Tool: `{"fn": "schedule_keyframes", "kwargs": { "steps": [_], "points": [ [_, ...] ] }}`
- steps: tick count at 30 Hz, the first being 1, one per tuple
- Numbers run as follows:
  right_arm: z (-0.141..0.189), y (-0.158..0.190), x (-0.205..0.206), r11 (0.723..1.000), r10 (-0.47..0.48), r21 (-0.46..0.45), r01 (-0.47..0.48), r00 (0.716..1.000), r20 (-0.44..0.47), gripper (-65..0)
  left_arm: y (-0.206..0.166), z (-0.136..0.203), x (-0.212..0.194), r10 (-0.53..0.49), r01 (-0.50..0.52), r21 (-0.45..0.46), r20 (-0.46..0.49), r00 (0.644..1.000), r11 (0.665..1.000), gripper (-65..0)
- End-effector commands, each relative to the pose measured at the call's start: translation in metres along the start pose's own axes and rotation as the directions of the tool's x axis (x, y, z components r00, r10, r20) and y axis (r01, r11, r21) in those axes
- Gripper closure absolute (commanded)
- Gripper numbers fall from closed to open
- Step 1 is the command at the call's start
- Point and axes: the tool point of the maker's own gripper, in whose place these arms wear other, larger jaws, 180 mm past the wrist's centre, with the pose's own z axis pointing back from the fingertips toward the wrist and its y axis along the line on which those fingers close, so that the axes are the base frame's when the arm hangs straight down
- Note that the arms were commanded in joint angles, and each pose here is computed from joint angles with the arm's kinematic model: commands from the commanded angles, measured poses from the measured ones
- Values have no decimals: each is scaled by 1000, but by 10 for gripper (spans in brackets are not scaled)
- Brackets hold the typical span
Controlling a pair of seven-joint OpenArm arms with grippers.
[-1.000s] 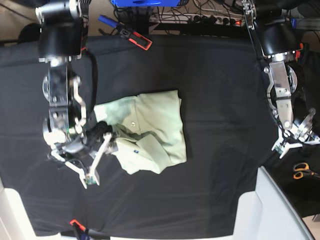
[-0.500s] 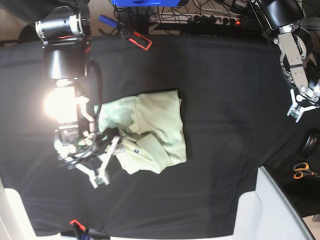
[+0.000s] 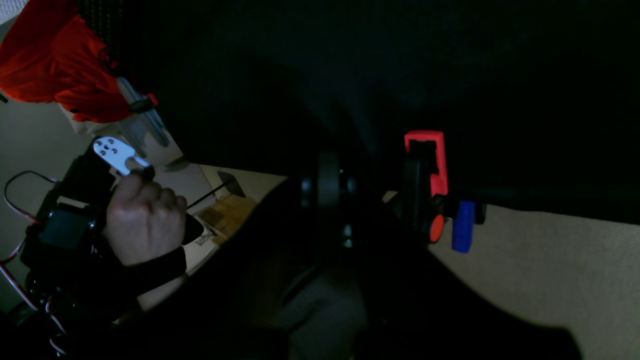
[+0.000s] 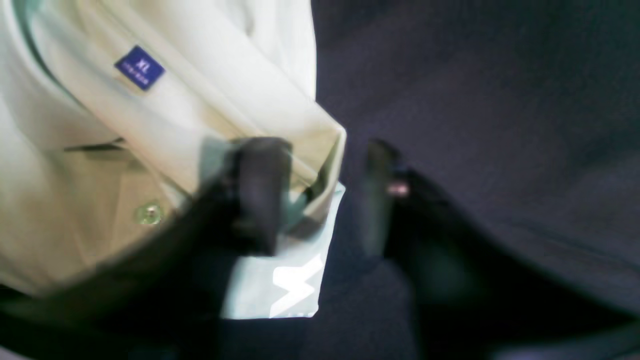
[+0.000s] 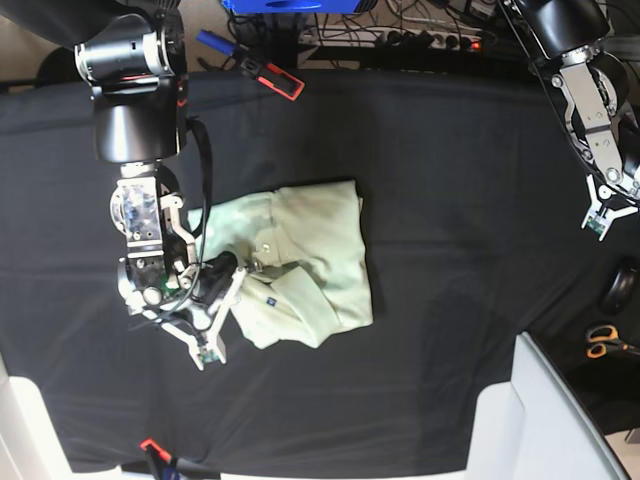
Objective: Fold the T-shirt properly
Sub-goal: 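Grasp the shirt's folded edge with the right gripper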
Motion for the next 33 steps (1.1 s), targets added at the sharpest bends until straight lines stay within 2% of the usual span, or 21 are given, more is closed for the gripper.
{"fn": "schedule_keyframes", "kwargs": {
  "steps": [1, 3, 11, 13, 16, 17, 22, 33],
  "points": [
    [6, -6, 24, 1000, 2, -11, -1, 998, 60, -84, 19, 4, 0, 7, -7, 53, -3, 1000, 999, 0],
    [6, -6, 25, 1000, 2, -11, -1, 998, 63, -3, 19, 4, 0, 7, -7, 53, -3, 1000, 999, 0],
    [9, -7, 30, 1000, 3, -15, -2, 998, 70, -13, 18, 4, 0, 6, -6, 51, -4, 1000, 999, 0],
    [13, -8, 34, 1000, 3, -21, -1, 997, 77, -87, 17, 3, -1, 6, -6, 48, -5, 1000, 999, 0],
    [25, -15, 43, 999, 2, -45, 2, 996, 88, -319, 15, 2, -1, 6, -5, 44, -7, 1000, 999, 0],
    [28, -17, 46, 999, 3, -49, 2, 995, 95, -351, 15, 2, -1, 6, -5, 44, -7, 1000, 999, 0],
    [19, -12, 34, 999, 0, -34, 2, 999, 54, -299, 10, 2, 0, 8, -8, 33, -6, 1000, 999, 0],
    [0, -1, 5, 1000, -6, 3, 6, 999, -39, -299, 10, 2, 0, 8, -8, 33, -6, 1000, 999, 0]
  ]
}}
